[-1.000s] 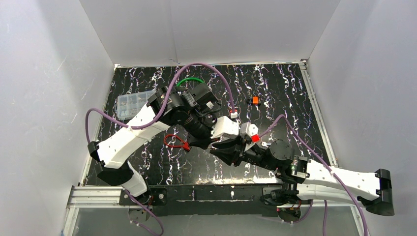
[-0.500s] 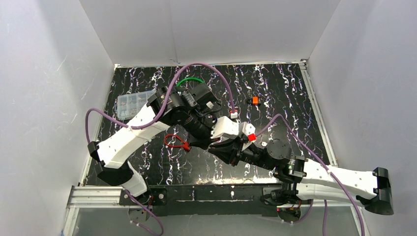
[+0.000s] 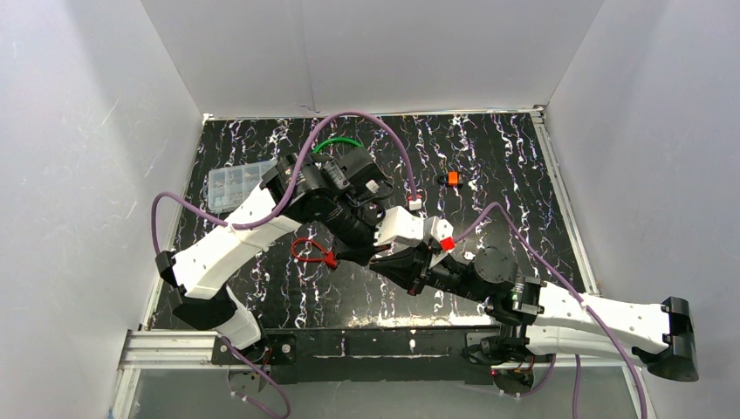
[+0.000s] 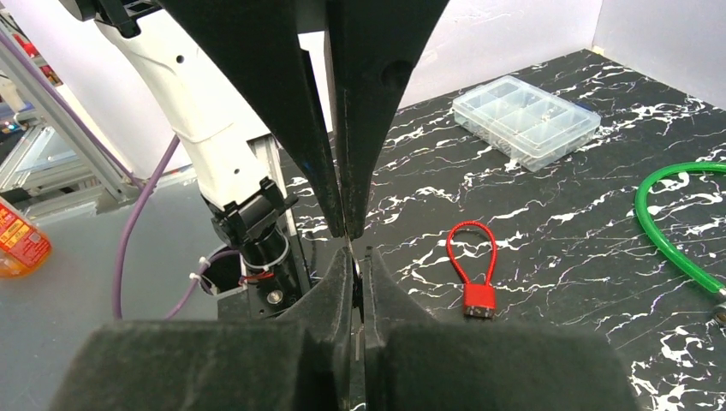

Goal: Unlock with the key
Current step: Pick up the key from the center of the board.

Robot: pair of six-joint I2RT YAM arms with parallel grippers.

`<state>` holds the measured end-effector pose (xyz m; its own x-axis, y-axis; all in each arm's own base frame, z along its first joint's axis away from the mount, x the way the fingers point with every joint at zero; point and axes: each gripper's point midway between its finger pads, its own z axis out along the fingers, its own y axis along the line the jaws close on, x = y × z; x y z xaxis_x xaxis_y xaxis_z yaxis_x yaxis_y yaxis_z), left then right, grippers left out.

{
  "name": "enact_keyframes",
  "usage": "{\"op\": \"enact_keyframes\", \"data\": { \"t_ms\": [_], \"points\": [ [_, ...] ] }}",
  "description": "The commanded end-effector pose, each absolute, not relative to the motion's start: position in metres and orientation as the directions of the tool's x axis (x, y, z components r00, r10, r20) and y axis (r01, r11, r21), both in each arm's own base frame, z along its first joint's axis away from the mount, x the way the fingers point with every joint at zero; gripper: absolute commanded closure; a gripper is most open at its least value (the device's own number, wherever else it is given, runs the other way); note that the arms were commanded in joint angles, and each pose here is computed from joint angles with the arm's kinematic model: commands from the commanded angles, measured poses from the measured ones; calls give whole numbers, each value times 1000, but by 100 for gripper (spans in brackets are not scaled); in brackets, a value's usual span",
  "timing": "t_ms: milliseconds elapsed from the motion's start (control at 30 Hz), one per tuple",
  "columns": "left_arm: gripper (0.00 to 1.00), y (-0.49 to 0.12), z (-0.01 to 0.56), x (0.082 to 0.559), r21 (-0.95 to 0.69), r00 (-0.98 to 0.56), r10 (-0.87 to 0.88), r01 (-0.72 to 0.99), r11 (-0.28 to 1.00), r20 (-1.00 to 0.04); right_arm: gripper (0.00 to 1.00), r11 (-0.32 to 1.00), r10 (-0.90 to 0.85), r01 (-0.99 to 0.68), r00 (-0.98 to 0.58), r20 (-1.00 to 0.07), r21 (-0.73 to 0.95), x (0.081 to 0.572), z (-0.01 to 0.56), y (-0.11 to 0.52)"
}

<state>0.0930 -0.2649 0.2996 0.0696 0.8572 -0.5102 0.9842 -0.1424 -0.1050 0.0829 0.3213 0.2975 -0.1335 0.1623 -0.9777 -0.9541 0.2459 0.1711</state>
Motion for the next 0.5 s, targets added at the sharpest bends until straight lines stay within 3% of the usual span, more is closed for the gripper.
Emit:
{"op": "enact_keyframes", "data": {
  "t_ms": [0,233,300,367,467],
  "points": [
    [100,-240,302,74,-154,60,879,977,-149,-473,99,232,303,-958,-90,-949,165,84,347,314],
    [97,-242,298,80,-132,53,879,982,-131,-474,99,238,307,-946,-142,-941,220,82,339,303],
    [66,-244,296,86,-106,38,878,989,-101,-478,99,243,310,-940,-160,-937,241,82,335,298],
    [45,-247,297,93,-68,36,869,995,-79,-494,99,250,307,-932,-179,-935,261,82,329,294],
    [28,-252,305,106,-5,28,831,999,-37,-555,99,265,300,-918,-213,-930,296,83,321,288]
  ]
}}
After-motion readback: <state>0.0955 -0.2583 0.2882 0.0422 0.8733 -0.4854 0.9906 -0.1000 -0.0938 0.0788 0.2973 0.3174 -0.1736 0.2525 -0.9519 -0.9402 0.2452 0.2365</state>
